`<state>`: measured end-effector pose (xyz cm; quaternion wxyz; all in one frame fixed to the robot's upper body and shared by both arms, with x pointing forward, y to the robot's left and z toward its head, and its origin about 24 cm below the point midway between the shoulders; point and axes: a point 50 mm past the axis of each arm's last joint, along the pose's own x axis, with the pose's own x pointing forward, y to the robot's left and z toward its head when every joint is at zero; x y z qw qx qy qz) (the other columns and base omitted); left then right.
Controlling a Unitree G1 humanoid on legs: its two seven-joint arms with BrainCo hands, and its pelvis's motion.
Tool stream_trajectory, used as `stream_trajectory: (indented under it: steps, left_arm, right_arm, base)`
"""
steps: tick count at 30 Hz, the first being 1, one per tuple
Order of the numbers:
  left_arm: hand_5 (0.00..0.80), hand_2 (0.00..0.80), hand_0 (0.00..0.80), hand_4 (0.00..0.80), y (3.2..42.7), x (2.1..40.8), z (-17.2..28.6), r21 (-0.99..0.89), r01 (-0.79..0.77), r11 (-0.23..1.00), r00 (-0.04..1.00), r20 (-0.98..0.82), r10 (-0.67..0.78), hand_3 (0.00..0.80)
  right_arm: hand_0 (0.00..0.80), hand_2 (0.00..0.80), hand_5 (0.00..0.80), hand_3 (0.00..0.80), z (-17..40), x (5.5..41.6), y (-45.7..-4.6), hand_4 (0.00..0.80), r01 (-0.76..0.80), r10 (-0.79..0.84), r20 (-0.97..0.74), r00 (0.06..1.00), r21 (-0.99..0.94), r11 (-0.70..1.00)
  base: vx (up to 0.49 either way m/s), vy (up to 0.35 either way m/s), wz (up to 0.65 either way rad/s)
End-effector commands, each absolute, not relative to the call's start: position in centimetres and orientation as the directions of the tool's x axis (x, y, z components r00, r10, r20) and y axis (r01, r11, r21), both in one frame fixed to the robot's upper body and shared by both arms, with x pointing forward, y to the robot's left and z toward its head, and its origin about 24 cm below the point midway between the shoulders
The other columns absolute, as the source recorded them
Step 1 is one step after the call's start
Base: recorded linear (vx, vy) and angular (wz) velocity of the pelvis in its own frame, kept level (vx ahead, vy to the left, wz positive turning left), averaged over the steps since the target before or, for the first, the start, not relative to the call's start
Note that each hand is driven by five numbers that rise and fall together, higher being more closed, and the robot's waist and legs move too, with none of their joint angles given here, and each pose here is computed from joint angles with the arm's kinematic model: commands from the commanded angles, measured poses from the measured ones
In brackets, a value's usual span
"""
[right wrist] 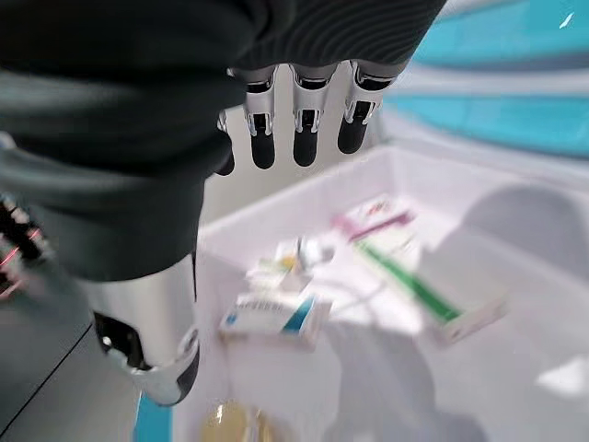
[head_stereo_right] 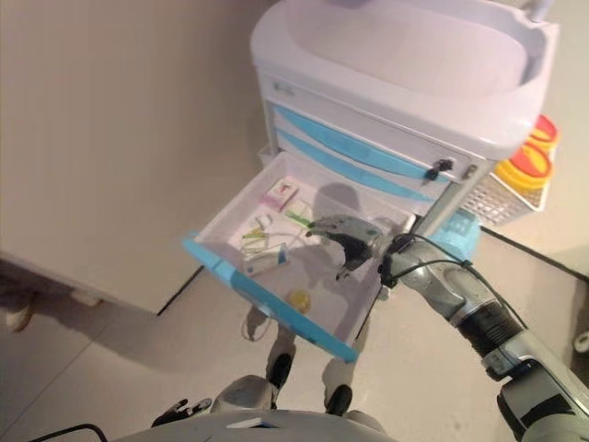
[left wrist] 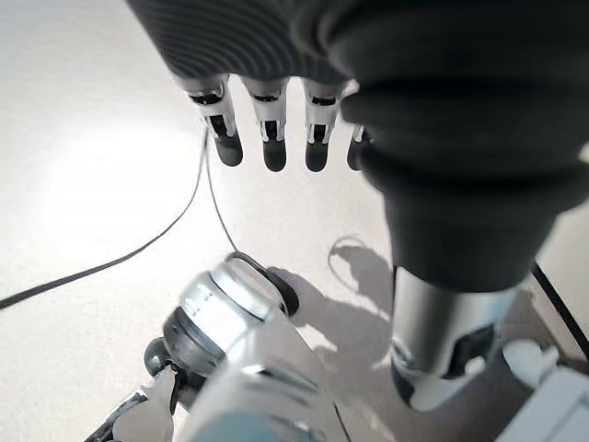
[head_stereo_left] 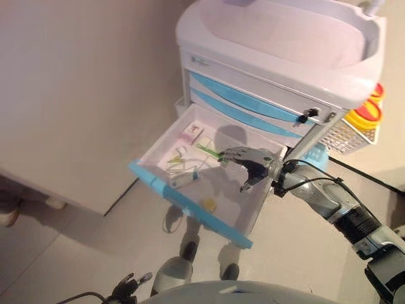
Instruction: Open the drawer and pick up the medicine
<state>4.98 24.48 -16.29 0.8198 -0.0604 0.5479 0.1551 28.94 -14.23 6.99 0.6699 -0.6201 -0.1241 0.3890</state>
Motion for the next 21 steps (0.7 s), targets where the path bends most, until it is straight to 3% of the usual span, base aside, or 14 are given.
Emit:
stream_trajectory:
  steps: [1,8,21]
  left_arm:
    - [0.000,0.000,0.000,0.000,25.7,5.0,-15.9,0.130,-0.237,0.963,0.346,-0.915,0.209,0.000]
    - [0.000,0.000,0.000,0.000,25.7,4.8,-16.0,0.135,-0.223,0.965,0.342,-0.916,0.207,0.000]
    - [0.000,0.000,0.000,0.000,25.3,7.0,-15.6,0.132,-0.153,0.979,0.434,-0.881,0.186,0.000]
  right_arm:
    - [0.000,0.000,0.000,0.000,6.9,29.0,-11.9,0.000,-0.318,0.733,-0.263,0.627,-0.946,-0.067]
    - [0.000,0.000,0.000,0.000,3.3,28.9,-11.8,0.000,-0.395,0.681,-0.356,0.640,-0.913,-0.105]
    - [0.000,0.000,0.000,0.000,-1.8,28.3,-11.2,0.000,-0.440,0.603,-0.463,0.649,-0.876,-0.199]
  base:
    - [-0.043,-0.051,0.29]
    - [-0.017,-0.047,0.25]
    - [0.004,-0.025,0.01]
